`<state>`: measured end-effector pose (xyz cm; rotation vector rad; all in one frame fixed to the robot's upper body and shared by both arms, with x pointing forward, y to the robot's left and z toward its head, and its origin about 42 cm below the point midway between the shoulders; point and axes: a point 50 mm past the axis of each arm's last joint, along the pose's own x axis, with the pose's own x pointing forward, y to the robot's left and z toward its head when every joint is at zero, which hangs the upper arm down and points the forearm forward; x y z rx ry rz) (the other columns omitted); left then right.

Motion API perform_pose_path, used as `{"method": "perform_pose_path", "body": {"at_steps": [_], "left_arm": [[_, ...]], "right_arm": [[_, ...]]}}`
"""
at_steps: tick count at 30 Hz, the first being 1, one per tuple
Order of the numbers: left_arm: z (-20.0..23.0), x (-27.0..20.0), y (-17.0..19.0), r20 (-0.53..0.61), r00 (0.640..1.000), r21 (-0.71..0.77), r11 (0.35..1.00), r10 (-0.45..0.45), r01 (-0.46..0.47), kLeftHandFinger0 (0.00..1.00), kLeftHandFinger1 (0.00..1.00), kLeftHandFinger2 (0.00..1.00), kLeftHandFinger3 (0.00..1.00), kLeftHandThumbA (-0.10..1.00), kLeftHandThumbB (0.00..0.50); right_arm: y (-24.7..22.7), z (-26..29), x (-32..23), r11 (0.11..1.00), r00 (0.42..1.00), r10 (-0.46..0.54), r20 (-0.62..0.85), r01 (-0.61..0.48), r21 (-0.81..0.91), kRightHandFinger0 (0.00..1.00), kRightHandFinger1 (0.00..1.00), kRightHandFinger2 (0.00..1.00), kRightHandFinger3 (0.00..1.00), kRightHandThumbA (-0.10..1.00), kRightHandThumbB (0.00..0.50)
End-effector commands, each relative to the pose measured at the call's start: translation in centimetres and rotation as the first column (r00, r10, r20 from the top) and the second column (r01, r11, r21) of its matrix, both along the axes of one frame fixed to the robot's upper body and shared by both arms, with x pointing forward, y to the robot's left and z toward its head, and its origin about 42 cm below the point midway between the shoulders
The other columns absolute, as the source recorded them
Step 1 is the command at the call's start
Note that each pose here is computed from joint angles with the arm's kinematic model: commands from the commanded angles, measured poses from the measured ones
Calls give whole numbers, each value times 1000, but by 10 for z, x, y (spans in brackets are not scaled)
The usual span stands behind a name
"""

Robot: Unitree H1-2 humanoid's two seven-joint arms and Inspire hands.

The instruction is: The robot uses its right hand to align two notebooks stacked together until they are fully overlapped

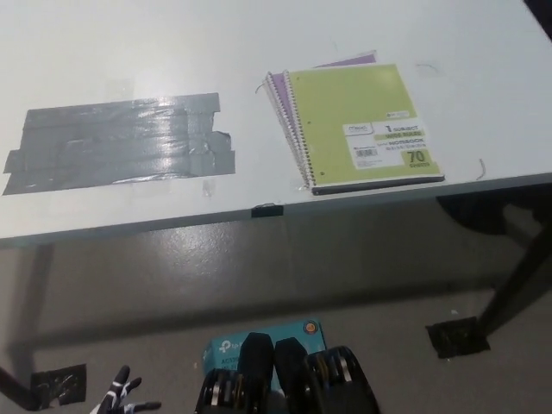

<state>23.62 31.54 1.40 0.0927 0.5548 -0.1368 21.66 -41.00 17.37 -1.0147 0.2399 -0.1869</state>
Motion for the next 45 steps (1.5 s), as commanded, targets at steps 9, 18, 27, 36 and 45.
{"method": "perform_pose_path", "body": {"at_steps": [9, 18, 27, 36, 45], "left_arm": [[9, 5, 2, 19, 1000, 44, 999, -3, 2, 779, 747, 788, 1000, 1000, 500], [11, 15, 6, 29, 999, 33, 999, 32, -33, 644, 724, 805, 1000, 1000, 500], [9, 11, 8, 10, 999, 40, 998, 47, -47, 710, 755, 808, 1000, 1000, 496], [9, 13, 8, 0, 998, 54, 997, 61, -61, 735, 749, 776, 1000, 1000, 472], [16, 21, 9, 2, 997, 52, 996, 77, -77, 691, 751, 798, 1000, 1000, 467]], "right_arm": [[-19, -120, -23, 982, 981, -104, -161, 127, 142, 1000, 1000, 1000, 1000, 1000, 265], [-28, -123, -8, 974, 936, -2, -353, 82, 212, 1000, 1000, 1000, 1000, 905, 205], [-29, -129, -13, 974, 914, 5, -407, 87, 207, 1000, 1000, 1000, 1000, 860, 164], [-27, -126, -8, 970, 911, 18, -411, 84, 229, 1000, 1000, 1000, 1000, 811, 162], [-24, -123, 4, 976, 921, 30, -387, 57, 210, 1000, 1000, 1000, 1000, 843, 171]]}}
